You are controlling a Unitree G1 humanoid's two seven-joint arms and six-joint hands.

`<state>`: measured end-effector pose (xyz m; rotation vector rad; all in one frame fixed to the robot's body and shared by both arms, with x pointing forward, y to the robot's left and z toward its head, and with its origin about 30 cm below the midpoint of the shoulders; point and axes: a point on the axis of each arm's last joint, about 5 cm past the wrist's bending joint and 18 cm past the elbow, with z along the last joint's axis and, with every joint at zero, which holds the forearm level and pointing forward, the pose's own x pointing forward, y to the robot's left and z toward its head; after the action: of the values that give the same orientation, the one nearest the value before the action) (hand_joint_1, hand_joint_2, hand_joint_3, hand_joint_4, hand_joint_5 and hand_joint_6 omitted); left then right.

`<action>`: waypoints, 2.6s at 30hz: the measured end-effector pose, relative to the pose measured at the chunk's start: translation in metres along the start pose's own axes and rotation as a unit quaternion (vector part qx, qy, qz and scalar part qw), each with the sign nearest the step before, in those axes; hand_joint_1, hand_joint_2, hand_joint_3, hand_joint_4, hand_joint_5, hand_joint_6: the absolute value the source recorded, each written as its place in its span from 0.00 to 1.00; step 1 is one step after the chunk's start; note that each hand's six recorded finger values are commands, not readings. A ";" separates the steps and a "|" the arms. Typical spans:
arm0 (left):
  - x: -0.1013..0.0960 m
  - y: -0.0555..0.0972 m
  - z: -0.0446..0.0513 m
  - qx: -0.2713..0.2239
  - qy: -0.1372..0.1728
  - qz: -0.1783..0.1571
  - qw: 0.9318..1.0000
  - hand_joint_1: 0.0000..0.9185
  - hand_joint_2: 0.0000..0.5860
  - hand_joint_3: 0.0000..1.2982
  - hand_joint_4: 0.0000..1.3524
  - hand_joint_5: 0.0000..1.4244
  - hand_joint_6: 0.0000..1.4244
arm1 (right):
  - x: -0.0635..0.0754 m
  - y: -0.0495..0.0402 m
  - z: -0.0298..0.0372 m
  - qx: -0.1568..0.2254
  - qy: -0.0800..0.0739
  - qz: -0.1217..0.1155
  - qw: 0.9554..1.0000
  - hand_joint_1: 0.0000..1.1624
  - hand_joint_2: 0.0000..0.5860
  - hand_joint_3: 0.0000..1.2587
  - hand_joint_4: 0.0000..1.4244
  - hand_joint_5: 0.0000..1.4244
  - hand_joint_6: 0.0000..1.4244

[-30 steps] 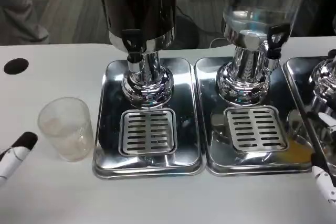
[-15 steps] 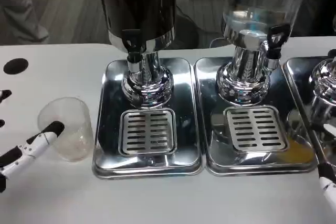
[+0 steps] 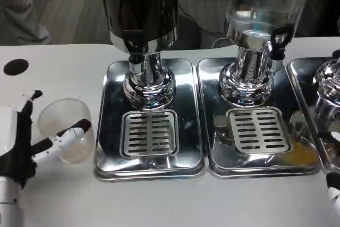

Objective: Grasp the cup under the faucet to collect the drink, then remove the cup.

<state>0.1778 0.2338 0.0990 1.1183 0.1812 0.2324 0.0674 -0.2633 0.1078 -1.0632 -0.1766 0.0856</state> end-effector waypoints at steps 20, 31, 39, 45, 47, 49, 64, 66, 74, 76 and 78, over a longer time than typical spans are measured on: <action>0.012 -0.006 0.0116 0.051 -0.016 -0.028 0.998 0.41 0.11 0.15 0.15 0.32 0.46 | 0.001 -0.0005 -0.0032 0.015 -0.012 -0.008 1.000 0.25 0.87 0.15 0.00 0.00 0.00; 0.013 -0.006 0.0064 0.058 -0.012 -0.031 0.998 0.41 0.15 0.24 0.25 0.40 0.51 | 0.005 0.0017 -0.0023 0.022 -0.015 -0.007 1.000 0.25 0.86 0.15 0.00 0.00 0.00; 0.013 -0.008 0.0044 0.059 -0.020 -0.021 0.998 0.41 0.16 0.27 0.27 0.42 0.51 | 0.005 0.0019 -0.0022 0.023 -0.016 -0.004 1.000 0.25 0.86 0.15 0.00 0.00 0.00; 0.012 -0.009 0.0041 0.057 -0.023 -0.017 0.998 0.39 0.16 0.27 0.27 0.42 0.52 | 0.008 0.0018 -0.0028 0.023 -0.018 -0.004 1.000 0.24 0.85 0.14 0.00 0.00 0.00; 0.011 -0.011 0.0038 0.055 -0.025 -0.010 0.998 0.39 0.17 0.27 0.27 0.42 0.53 | 0.008 0.0022 -0.0033 0.023 -0.017 -0.003 1.000 0.24 0.85 0.14 0.00 0.00 0.00; 0.010 -0.012 0.0039 0.053 -0.028 -0.008 0.998 0.39 0.17 0.27 0.27 0.42 0.53 | 0.007 0.0029 -0.0039 0.024 -0.015 -0.002 1.000 0.25 0.85 0.14 0.00 0.00 0.00; 0.002 -0.015 0.0012 0.042 -0.034 0.002 0.999 0.38 0.18 0.28 0.28 0.43 0.55 | 0.005 0.0043 -0.0046 0.026 -0.010 0.002 1.000 0.25 0.84 0.14 0.00 0.00 0.00; 0.000 -0.015 0.0006 0.040 -0.036 0.006 0.999 0.39 0.18 0.28 0.29 0.44 0.56 | 0.005 0.0044 -0.0046 0.026 -0.010 0.003 1.000 0.25 0.84 0.14 0.00 0.00 0.00; -0.003 -0.014 -0.0016 0.036 -0.034 0.010 0.999 0.39 0.19 0.30 0.32 0.45 0.57 | 0.003 0.0048 -0.0043 0.027 -0.011 0.006 1.000 0.26 0.84 0.14 0.00 0.00 0.00; -0.004 -0.014 -0.0021 0.036 -0.034 0.010 0.999 0.40 0.20 0.31 0.32 0.45 0.57 | 0.003 0.0049 -0.0042 0.028 -0.011 0.006 1.000 0.26 0.84 0.14 0.00 0.00 0.00; -0.004 -0.014 -0.0021 0.036 -0.035 0.010 0.999 0.40 0.21 0.31 0.32 0.46 0.58 | 0.002 0.0049 -0.0041 0.028 -0.012 0.006 1.000 0.26 0.84 0.14 0.00 0.00 0.00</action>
<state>0.1744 0.2288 0.0859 1.1984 0.1173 0.2061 0.0706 -0.2640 0.1018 -1.0080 -0.1889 0.1143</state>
